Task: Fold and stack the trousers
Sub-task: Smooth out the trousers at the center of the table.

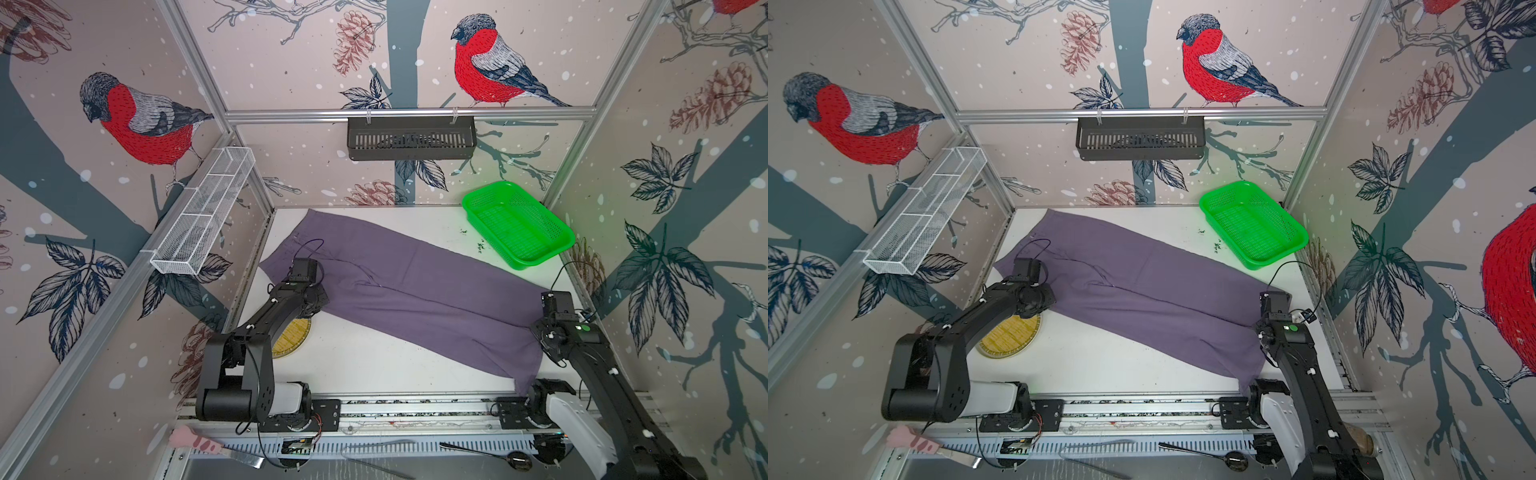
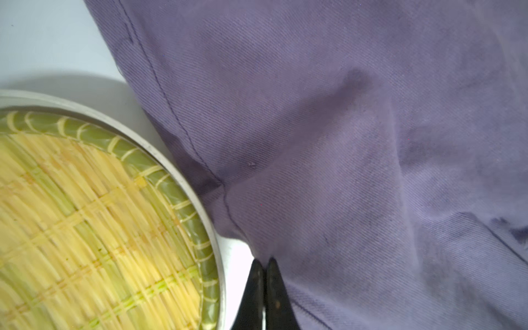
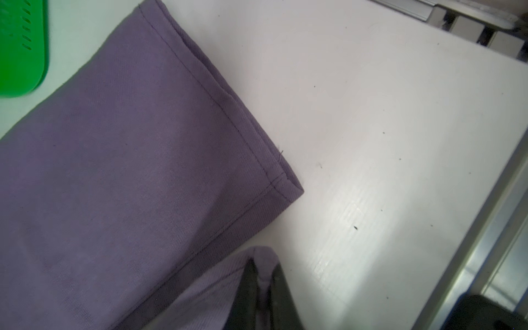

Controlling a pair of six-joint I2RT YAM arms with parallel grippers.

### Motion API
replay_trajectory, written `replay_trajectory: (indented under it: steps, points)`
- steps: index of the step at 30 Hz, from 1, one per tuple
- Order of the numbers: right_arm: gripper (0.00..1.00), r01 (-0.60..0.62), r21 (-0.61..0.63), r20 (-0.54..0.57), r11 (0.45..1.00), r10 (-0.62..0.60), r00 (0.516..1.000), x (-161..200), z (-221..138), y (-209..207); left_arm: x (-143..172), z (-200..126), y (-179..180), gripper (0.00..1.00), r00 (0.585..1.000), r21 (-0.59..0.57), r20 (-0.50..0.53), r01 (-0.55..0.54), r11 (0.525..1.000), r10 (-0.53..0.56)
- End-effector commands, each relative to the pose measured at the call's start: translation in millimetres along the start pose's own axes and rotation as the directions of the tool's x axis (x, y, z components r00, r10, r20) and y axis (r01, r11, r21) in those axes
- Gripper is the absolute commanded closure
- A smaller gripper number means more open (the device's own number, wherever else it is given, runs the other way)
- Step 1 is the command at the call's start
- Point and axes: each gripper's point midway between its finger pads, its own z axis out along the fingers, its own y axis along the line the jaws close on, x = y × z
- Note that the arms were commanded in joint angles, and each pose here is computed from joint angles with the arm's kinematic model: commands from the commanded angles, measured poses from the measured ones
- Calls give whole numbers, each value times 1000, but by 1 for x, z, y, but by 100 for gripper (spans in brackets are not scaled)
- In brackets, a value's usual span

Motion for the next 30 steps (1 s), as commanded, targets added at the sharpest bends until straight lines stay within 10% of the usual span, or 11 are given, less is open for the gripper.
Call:
replay_trajectory:
  steps: [1,10,22,30]
  points:
    - [90,-8,20,64,1000,7,998,-16,3,5,-4,-3,1,100,1000,-6,10,-13,1000,13]
    - [73,41,88,-42,995,-37,998,16,39,-11,3,-1,-3,97,999,23,-28,-37,999,38]
    - [54,110,137,26,984,-114,993,-9,48,2,-18,-32,-19,50,998,83,21,-54,995,52]
    - [37,203,38,79,978,-205,976,-41,30,42,-32,-51,-84,42,995,332,33,-95,938,90]
